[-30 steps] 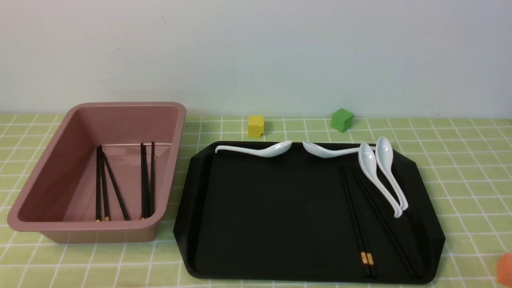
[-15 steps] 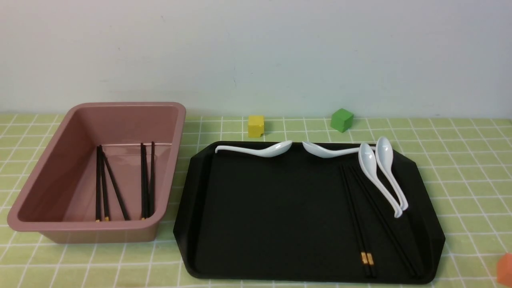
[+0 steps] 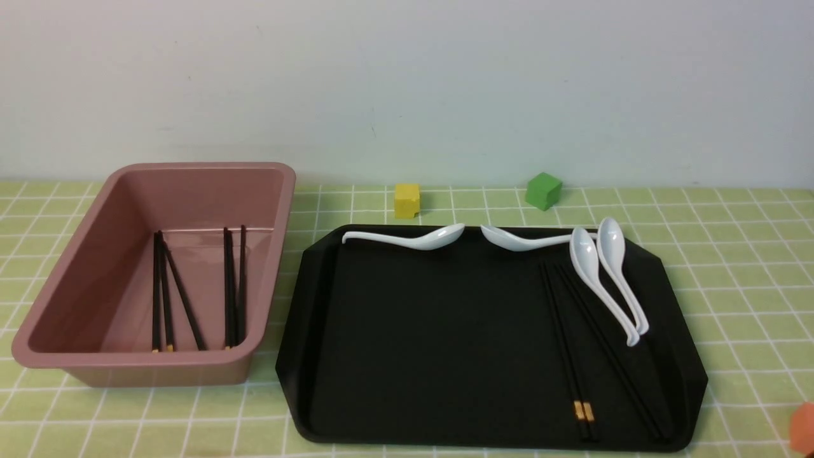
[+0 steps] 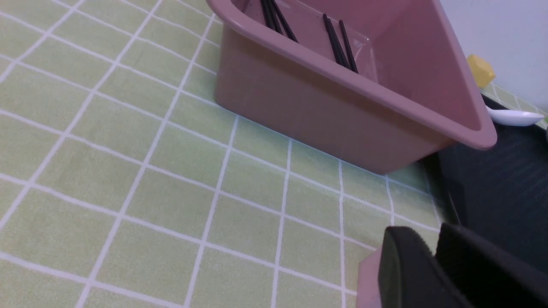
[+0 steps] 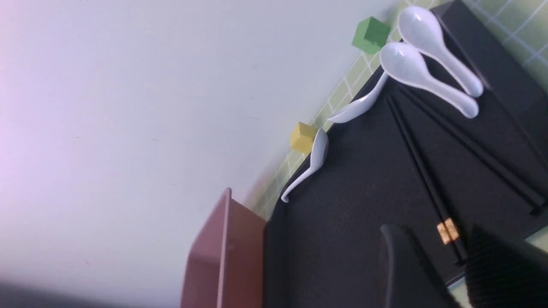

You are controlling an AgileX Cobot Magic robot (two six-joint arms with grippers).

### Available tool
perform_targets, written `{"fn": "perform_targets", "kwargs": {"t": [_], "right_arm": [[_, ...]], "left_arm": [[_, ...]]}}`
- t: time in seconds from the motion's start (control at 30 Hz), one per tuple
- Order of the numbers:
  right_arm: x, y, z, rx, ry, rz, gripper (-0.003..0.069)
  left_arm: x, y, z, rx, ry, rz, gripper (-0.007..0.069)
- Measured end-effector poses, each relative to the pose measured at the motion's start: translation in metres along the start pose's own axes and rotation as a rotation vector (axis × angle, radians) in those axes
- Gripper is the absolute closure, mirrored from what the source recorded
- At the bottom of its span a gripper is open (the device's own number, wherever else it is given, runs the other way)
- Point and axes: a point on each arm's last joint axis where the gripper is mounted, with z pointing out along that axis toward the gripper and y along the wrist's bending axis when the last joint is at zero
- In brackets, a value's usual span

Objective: On green tablecloth take chopsticks from black tray and put them in box.
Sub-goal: 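Move the gripper over the chopsticks on the black tray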

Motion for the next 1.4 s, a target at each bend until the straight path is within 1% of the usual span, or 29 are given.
{"fn": "perform_targets", "kwargs": {"t": [0.1, 0.17, 0.2, 0.27, 0.3, 0.33, 0.37, 0.4, 0.43, 0.47, 0.5, 0.53, 0.57, 0.6, 0.63, 0.67, 0.7, 0.77, 0.8, 0.83, 0.87, 0.93, 0.97, 1.0, 1.03, 1.17, 1.27, 1.37, 1.4], "right_arm": [[0.0, 0.0, 0.0, -0.003, 0.002, 0.012, 0.0419], [-0.001, 0.004, -0.001, -0.014, 0.001, -0.023, 0.0419], [-0.004, 0.011, -0.003, -0.032, -0.006, -0.058, 0.0419], [-0.013, 0.033, -0.009, -0.098, -0.045, -0.163, 0.0419], [-0.018, 0.048, -0.014, -0.133, -0.072, -0.241, 0.0424], [-0.025, 0.063, -0.019, -0.162, -0.099, -0.312, 0.0433], [-0.028, 0.072, -0.021, -0.175, -0.111, -0.345, 0.0442], [-0.036, 0.094, -0.026, -0.196, -0.134, -0.446, 0.0468], [-0.038, 0.099, -0.025, -0.185, -0.126, -0.49, 0.0485], [-0.043, 0.112, -0.025, -0.17, -0.109, -0.567, 0.0511], [-0.048, 0.128, -0.02, -0.134, -0.062, -0.656, 0.0561], [-0.051, 0.135, -0.014, -0.079, -0.006, -0.72, 0.0599], [-0.052, 0.138, -0.009, -0.045, 0.057, -0.76, 0.0627], [-0.054, 0.142, 0.001, 0.01, 0.13, -0.796, 0.0646], [-0.055, 0.141, 0.013, 0.087, 0.213, -0.826, 0.0664], [-0.055, 0.139, 0.022, 0.137, 0.297, -0.838, 0.0669], [-0.054, 0.133, 0.038, 0.236, 0.425, -0.84, 0.067], [-0.05, 0.116, 0.064, 0.386, 0.634, -0.81, 0.0666], [-0.049, 0.113, 0.069, 0.405, 0.661, -0.802, 0.0666], [-0.046, 0.102, 0.082, 0.458, 0.751, -0.772, 0.0662], [-0.043, 0.095, 0.093, 0.485, 0.813, -0.753, 0.0656], [-0.036, 0.083, 0.114, 0.497, 0.919, -0.712, 0.0642], [-0.035, 0.082, 0.115, 0.496, 0.927, -0.709, 0.064], [-0.031, 0.077, 0.127, 0.492, 0.977, -0.687, 0.0624], [-0.03, 0.075, 0.134, 0.479, 0.996, -0.683, 0.0613], [-0.02, 0.067, 0.164, 0.486, 1.072, -0.703, 0.0555], [-0.006, 0.061, 0.192, 0.54, 1.12, -0.732, 0.0479], [0.003, 0.061, 0.213, 0.57, 1.093, -0.761, 0.0403], [0.005, 0.06, 0.218, 0.578, 1.084, -0.766, 0.0388]], "left_arm": [[0.0, 0.0, 0.0, 0.0, 0.0, 0.0, 0.0496], [0.0, 0.0, 0.0, 0.0, 0.0, 0.0, 0.0494], [0.0, 0.0, 0.0, 0.0, 0.0, 0.0, 0.0494], [0.0, 0.0, 0.0, 0.0, 0.0, 0.0, 0.0494], [0.0, 0.0, 0.0, 0.0, 0.0, 0.0, 0.0493], [0.0, 0.0, 0.0, 0.0, 0.0, 0.0, 0.0492], [0.0, 0.0, 0.0, 0.0, 0.0, 0.0, 0.0491], [0.0, 0.0, 0.0, 0.0, 0.0, 0.0, 0.0491], [0.0, 0.0, 0.0, 0.0, 0.0, 0.0, 0.049], [0.0, 0.0, 0.0, 0.0, 0.0, 0.0, 0.0489], [0.0, 0.0, 0.0, 0.0, 0.0, 0.0, 0.0487], [0.0, 0.0, 0.0, 0.0, 0.0, 0.0, 0.0485], [0.0, 0.0, 0.0, 0.0, 0.0, 0.0, 0.0483], [0.0, 0.0, 0.0, 0.0, 0.0, 0.0, 0.0482], [0.0, 0.0, 0.0, 0.0, 0.0, 0.0, 0.0482], [0.0, 0.0, 0.0, 0.0, 0.0, 0.0, 0.048], [0.0, 0.0, 0.0, 0.0, 0.0, 0.0, 0.048], [0.0, 0.0, 0.0, 0.0, 0.0, 0.0, 0.0477], [0.0, 0.0, 0.0, 0.0, 0.0, 0.0, 0.0477], [0.0, 0.0, 0.0, 0.0, 0.0, 0.0, 0.0476], [0.0, 0.0, 0.0, 0.0, 0.0, 0.0, 0.0475], [0.0, 0.0, 0.0, 0.0, 0.0, 0.0, 0.0471], [0.0, 0.0, 0.0, 0.0, 0.0, 0.0, 0.0471], [0.0, 0.0, 0.0, 0.0, 0.0, 0.0, 0.0469], [0.0, 0.0, 0.0, 0.0, 0.0, 0.0, 0.0468], [0.0, 0.0, 0.0, 0.0, 0.0, 0.0, 0.0463], [0.0, 0.0, 0.0, 0.0, 0.0, 0.0, 0.046], [0.0, 0.0, 0.0, 0.0, 0.0, 0.0, 0.0459], [0.0, 0.0, 0.0, 0.0, 0.0, 0.0, 0.0459]]}}
